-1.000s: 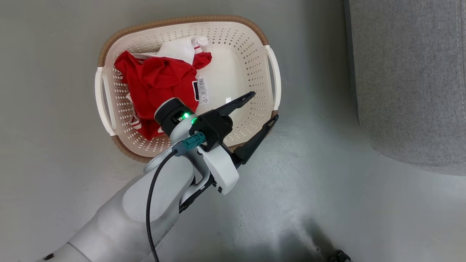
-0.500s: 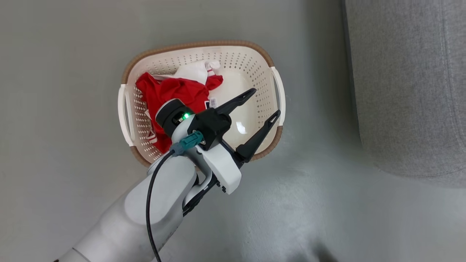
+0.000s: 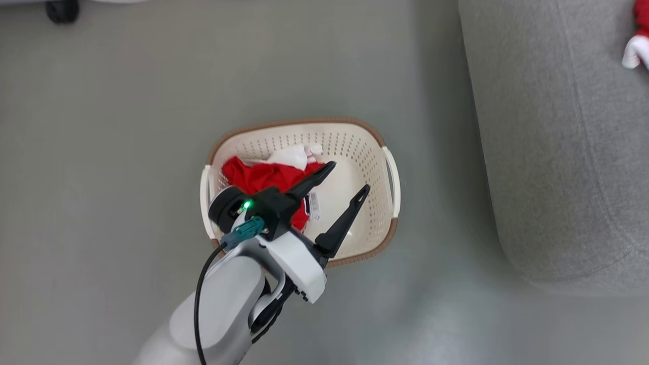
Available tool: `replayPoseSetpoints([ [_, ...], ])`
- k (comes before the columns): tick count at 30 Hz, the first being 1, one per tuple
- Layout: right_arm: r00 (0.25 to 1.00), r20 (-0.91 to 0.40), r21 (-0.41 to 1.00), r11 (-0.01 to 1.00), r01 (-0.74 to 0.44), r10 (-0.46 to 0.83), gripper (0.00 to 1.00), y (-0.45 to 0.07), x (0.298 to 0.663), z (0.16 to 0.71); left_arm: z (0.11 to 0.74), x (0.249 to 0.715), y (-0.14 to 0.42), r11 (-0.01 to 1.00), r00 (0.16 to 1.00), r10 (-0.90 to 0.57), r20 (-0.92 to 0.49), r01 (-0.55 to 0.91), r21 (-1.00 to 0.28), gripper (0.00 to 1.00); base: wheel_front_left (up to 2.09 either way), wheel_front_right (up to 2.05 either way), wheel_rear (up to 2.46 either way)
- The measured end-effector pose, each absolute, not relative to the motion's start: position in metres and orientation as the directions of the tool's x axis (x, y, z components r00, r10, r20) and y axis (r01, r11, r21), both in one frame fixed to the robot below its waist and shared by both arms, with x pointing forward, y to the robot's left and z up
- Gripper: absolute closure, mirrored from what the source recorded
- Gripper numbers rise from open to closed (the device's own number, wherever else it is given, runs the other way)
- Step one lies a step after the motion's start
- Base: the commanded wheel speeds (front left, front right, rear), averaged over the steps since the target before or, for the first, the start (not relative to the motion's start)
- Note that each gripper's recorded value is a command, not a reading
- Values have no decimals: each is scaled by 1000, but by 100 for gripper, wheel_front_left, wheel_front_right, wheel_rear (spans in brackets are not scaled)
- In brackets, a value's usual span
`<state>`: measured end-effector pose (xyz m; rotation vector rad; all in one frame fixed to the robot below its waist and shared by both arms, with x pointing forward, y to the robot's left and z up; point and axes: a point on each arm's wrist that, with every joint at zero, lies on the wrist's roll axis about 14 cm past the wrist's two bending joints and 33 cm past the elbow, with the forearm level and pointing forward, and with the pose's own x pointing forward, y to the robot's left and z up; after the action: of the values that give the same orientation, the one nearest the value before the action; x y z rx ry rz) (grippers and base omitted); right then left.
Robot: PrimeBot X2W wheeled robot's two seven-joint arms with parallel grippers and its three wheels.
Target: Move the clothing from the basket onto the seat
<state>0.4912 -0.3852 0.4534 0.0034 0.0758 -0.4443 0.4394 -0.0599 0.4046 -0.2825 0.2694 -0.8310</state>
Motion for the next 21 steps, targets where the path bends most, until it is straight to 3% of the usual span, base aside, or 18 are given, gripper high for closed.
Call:
replayPoseSetpoints([
  [21,998,26,90,994,56,-58,0,-250,475,502,453,414,52,862,889,-450,-87,407,-301,0,0,0,0],
])
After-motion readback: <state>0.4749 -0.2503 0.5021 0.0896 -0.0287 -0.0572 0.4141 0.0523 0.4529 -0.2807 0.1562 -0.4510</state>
